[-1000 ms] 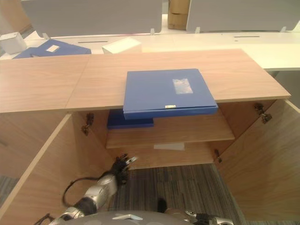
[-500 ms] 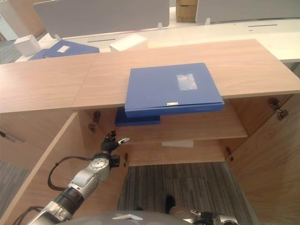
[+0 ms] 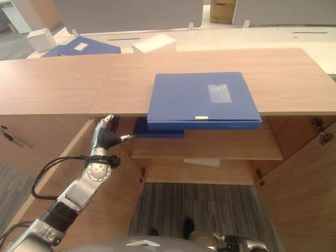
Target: Put the empty folder in the office cabinet
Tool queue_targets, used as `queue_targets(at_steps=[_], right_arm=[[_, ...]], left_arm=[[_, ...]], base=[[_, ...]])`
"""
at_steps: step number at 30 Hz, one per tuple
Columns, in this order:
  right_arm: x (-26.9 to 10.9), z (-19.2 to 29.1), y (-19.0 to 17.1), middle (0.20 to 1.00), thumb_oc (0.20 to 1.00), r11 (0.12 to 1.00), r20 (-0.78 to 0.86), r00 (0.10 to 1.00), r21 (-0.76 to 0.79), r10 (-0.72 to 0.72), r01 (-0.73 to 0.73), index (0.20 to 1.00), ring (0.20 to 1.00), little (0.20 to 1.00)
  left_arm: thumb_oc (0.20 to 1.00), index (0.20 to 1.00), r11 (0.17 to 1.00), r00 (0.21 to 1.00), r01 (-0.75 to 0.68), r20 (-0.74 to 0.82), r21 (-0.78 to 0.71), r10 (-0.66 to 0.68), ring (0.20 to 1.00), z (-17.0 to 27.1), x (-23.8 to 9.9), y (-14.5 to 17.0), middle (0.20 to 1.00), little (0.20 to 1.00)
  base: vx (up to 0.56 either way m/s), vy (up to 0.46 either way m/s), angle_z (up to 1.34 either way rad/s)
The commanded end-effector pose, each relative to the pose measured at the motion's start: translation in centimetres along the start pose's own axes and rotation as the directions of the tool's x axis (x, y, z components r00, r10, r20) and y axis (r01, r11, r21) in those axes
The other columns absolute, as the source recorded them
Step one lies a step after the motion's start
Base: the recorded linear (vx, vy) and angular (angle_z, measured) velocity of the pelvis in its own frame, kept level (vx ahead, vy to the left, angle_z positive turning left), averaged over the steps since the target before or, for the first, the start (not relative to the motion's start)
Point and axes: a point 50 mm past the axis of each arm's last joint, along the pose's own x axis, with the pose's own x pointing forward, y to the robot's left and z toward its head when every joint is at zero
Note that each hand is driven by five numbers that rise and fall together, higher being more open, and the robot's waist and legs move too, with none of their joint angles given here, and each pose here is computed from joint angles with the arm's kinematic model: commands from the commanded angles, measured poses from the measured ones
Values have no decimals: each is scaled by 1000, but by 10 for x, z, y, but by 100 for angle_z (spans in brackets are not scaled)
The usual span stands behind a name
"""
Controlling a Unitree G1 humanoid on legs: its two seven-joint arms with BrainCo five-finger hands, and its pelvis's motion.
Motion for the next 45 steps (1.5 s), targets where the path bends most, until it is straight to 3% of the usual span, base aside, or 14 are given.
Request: queue_targets(at_steps=[1,12,25,45], right_arm=[[-1,-2,-6,1000,1000,1000,-31,999,1,-17,17,1000,1000,1000],[-1,-1,-7,1000,1000,1000,-34,999,-7,-21,21,1000,1000,1000],[-4,-4,-17,1000,1000,998,-42,998,-17,-54,53,1000,1000,1000],[2,-8,-3,1000,1000,1000,-47,999,-6,-15,14,1000,1000,1000]], left_arm=[[1000,1000,978,961,-149,253,148,109,1000,41,17,26,1000,1000],[1000,1000,974,953,-160,281,160,110,1000,47,18,22,1000,1000],[1000,1000,938,905,-290,372,188,206,1000,57,21,41,1000,1000],[1000,1000,856,861,-271,508,441,11,1000,82,22,21,1000,1000]], base=[[0,0,0],[0,0,0],[-1,-21,-5],[22,10,-11]])
